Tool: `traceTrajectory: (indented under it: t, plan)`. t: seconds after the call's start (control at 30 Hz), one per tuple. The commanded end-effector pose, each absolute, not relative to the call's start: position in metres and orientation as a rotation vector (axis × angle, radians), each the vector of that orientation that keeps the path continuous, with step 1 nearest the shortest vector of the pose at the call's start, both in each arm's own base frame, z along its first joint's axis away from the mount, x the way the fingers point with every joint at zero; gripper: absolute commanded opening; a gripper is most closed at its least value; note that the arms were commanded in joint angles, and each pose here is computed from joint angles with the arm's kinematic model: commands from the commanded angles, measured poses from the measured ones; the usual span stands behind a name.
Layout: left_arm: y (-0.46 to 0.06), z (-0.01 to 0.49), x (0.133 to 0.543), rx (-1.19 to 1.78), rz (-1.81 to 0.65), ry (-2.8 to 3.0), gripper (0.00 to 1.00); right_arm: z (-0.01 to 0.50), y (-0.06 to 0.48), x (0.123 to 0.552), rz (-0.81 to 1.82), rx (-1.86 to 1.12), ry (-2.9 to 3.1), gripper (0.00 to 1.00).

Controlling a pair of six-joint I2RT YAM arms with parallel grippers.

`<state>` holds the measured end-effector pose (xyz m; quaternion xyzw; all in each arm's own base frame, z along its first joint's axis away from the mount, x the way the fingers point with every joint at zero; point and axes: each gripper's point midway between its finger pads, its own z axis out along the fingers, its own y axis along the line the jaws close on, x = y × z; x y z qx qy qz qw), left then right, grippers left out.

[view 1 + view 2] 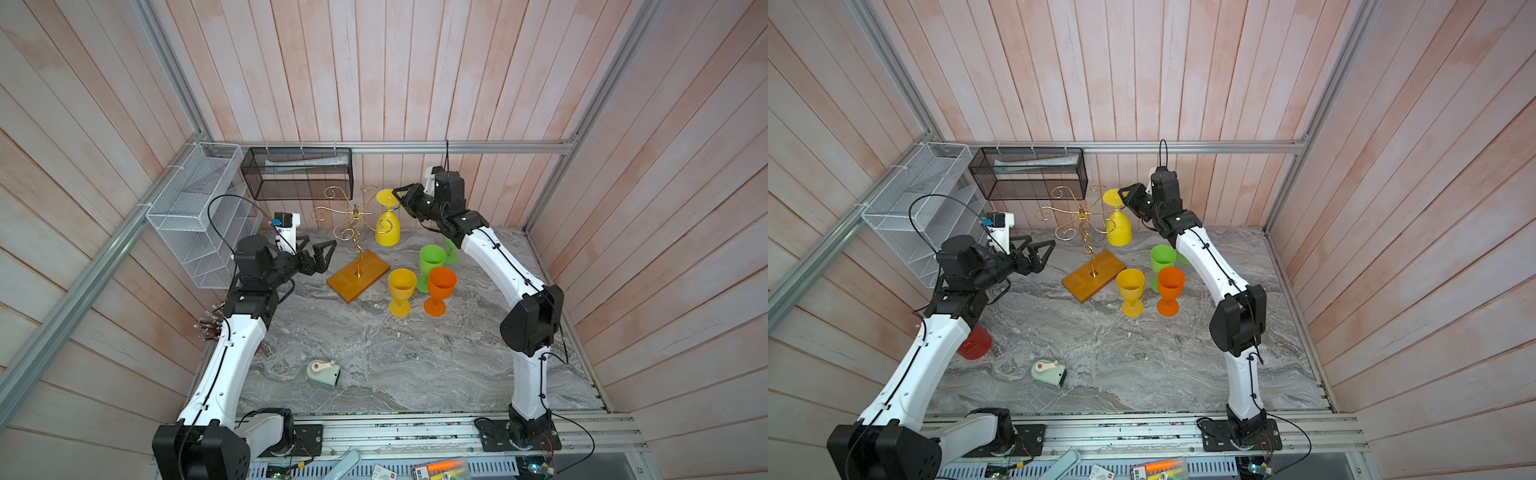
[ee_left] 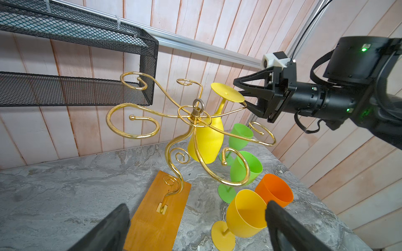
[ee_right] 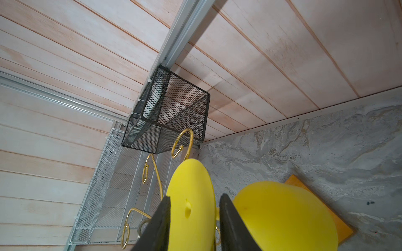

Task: Take the wine glass off the wine glass rack
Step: Pick up the wine glass from the wine glass rack.

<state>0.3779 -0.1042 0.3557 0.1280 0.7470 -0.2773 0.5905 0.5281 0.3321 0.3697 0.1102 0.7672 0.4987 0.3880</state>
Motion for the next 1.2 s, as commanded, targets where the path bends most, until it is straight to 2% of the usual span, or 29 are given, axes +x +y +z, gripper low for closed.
traceTrajectory:
  t: [0.0, 0.6, 1.17]
  plan:
    - [-0.107, 0.357, 0.375, 0.315, -0.65, 1.724, 0.99, 0.375, 0.338, 0.527, 1.281, 0.257, 1.941, 0.3]
    - [-0.107, 0.357, 0.377, 0.308, -0.655, 1.733, 0.99, 0.388, 0.332, 0.525, 1.261, 0.258, 1.896, 0.28]
    - [-0.107, 0.355, 0.38, 0.3, -0.66, 1.743, 0.99, 0.397, 0.33, 0.526, 1.228, 0.241, 1.868, 0.37]
